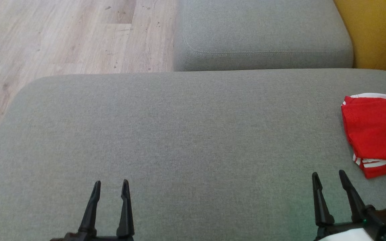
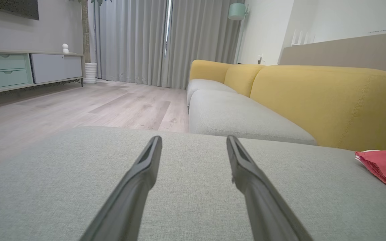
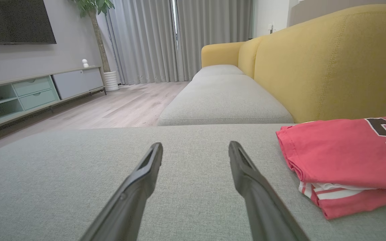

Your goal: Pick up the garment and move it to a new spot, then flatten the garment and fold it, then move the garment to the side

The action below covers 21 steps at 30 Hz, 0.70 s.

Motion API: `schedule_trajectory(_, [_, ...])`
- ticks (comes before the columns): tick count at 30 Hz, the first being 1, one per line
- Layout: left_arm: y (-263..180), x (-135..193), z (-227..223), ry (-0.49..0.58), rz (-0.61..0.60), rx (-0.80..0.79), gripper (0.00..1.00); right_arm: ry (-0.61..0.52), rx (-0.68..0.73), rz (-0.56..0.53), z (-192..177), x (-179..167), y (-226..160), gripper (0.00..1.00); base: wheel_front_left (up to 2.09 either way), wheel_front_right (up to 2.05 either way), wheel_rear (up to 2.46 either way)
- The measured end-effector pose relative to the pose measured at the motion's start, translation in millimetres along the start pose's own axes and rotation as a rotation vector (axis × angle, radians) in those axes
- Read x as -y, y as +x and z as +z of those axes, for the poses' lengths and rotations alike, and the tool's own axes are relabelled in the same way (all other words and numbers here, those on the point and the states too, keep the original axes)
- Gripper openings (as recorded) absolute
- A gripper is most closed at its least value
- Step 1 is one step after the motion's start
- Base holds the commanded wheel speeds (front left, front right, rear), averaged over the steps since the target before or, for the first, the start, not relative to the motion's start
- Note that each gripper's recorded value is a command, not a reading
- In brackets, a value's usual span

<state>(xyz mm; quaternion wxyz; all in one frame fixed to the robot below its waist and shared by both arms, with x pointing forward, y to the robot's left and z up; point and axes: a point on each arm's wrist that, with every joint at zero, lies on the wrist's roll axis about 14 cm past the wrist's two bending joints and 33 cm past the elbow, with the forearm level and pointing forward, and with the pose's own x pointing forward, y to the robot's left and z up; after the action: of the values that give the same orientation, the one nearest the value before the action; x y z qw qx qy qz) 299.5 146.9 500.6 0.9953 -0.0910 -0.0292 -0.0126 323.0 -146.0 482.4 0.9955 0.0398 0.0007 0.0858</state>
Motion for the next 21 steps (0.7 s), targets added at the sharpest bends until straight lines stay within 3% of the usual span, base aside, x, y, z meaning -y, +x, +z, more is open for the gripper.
schedule_trajectory(7, [0, -4, -1, 0.021, 0.003, -0.003, 1.00, 0.003, -0.002, 0.003, -1, -1, 0, 1.00, 0.00, 0.00, 0.00])
schedule_trajectory(8, [0, -4, -2, 0.022, 0.006, -0.008, 0.00, 0.004, -0.006, 0.002, -2, -2, 0, 0.00, 0.00, 0.00, 0.00])
schedule_trajectory(13, [-12, -10, -33, 0.022, 0.026, -0.108, 0.00, 0.016, -0.101, -0.010, -31, 1, -9, 0.00, 0.00, 0.00, 0.00])
schedule_trajectory(21, [-13, -14, -41, -0.067, 0.048, -0.146, 0.00, 0.112, -0.125, -0.048, -37, 6, -14, 0.00, 0.00, 0.00, 0.00])
